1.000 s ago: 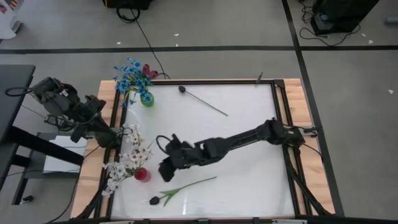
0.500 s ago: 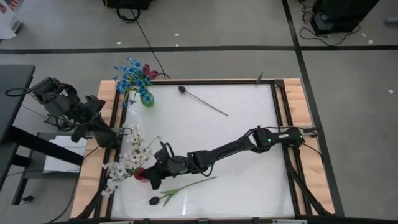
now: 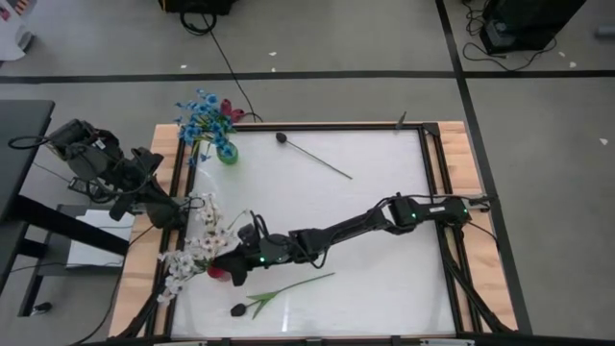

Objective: Sort flowers into vase by color
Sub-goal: Put the white flowers into the red vase, then put the bottom black tulip into the red vase

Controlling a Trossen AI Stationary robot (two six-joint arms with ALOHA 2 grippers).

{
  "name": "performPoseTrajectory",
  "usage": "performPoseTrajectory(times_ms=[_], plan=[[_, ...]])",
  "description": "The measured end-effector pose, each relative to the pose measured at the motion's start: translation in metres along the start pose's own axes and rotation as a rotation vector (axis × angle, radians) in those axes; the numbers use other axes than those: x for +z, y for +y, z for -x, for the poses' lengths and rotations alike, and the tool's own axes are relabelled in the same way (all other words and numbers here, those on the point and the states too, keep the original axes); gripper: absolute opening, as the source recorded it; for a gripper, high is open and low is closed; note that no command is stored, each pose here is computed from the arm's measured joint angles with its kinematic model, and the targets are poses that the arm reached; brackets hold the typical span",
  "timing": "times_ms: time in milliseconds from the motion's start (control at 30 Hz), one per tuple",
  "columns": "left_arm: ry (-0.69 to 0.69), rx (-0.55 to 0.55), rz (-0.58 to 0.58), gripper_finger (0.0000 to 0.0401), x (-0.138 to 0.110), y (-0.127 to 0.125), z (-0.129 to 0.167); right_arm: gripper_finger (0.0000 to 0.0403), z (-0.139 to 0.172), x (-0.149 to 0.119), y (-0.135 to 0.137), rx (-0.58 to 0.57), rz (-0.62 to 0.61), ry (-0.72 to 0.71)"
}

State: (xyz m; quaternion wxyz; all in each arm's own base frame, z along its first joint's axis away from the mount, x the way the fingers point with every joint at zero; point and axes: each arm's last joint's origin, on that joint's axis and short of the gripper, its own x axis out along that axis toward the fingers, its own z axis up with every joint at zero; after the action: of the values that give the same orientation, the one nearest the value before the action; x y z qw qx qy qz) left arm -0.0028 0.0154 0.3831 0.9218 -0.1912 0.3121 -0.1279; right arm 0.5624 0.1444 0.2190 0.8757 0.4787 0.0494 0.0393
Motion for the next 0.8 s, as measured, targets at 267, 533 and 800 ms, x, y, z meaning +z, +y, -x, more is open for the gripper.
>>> performPoseTrajectory(times_ms=[267, 533, 800], plan=[[0.000, 0.000, -0.006, 0.0005, 0.000, 0.000, 0.000, 0.0114, -0.002, 0.019, -0.005, 0.007, -0.044, -0.095], [-0.013, -0.012, 0.044, 0.0005, 0.002, 0.000, 0.004, 0.0114, 0.000, 0.021, 0.002, 0.047, -0.119, -0.093], [-0.185, -0.052, -0.003, 0.0004, 0.018, -0.001, 0.029, 0.0114, 0.021, 0.007, 0.016, -0.220, -0.004, 0.184]])
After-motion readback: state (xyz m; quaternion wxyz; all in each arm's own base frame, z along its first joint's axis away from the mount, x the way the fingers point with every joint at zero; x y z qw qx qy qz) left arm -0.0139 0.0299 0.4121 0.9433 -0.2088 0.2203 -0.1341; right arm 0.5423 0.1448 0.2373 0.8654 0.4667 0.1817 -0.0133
